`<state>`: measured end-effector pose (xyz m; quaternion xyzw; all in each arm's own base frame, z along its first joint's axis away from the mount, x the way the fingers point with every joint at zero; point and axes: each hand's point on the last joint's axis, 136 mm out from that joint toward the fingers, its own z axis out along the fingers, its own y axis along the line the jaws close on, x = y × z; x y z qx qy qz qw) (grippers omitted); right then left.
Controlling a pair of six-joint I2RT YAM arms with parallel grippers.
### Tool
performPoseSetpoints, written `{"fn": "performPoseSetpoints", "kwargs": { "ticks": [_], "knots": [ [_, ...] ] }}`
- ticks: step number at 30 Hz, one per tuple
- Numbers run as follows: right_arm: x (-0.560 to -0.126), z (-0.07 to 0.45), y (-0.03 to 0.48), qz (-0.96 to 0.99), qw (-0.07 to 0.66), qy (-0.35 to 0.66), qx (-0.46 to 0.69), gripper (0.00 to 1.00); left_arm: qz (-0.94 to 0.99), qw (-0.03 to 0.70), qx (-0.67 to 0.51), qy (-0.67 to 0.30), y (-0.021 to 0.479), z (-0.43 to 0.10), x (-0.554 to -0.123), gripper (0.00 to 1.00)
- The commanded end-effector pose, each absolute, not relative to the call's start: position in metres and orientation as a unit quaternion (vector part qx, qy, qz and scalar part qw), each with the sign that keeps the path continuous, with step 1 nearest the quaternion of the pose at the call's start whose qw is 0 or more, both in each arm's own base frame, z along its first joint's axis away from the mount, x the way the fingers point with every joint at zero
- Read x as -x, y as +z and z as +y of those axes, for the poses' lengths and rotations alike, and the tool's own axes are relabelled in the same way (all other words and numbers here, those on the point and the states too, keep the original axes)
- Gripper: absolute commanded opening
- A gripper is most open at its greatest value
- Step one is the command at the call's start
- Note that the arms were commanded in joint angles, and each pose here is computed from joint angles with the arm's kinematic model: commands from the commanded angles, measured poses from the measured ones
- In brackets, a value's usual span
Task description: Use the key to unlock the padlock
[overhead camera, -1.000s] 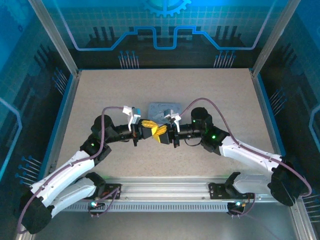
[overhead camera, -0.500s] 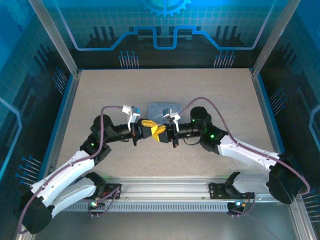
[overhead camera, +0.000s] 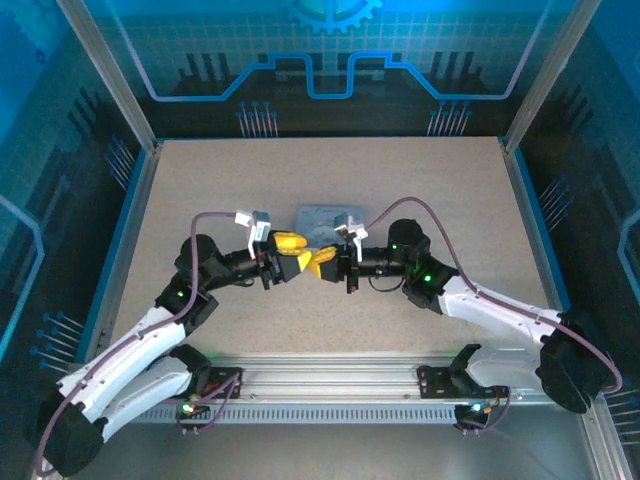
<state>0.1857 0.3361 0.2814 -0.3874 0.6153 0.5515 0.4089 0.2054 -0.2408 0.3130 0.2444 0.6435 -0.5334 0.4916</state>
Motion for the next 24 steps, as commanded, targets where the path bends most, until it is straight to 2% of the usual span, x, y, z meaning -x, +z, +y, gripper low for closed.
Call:
{"fn": "performPoseSetpoints", "kwargs": {
  "ticks": [1, 18, 20, 24],
  "knots": [
    [-0.190, 0.331, 0.292, 0.605, 0.431, 0.554, 0.375, 0.00, 0.633, 0.499, -0.234, -0.544, 0.314, -0.235, -0.202, 0.45],
    [-0.185, 0.329, 0.296, 0.600, 0.429, 0.558, 0.381, 0.00, 0.627, 0.448, -0.270, -0.577, 0.304, -0.248, -0.191, 0.13],
    [-0.186, 0.328, 0.296, 0.601, 0.429, 0.557, 0.381, 0.00, 0.629, 0.444, -0.272, -0.578, 0.302, -0.249, -0.190, 0.14],
    [-0.185, 0.329, 0.297, 0.600, 0.425, 0.559, 0.383, 0.00, 0.631, 0.440, -0.274, -0.577, 0.300, -0.249, -0.190, 0.21]
  ]
}}
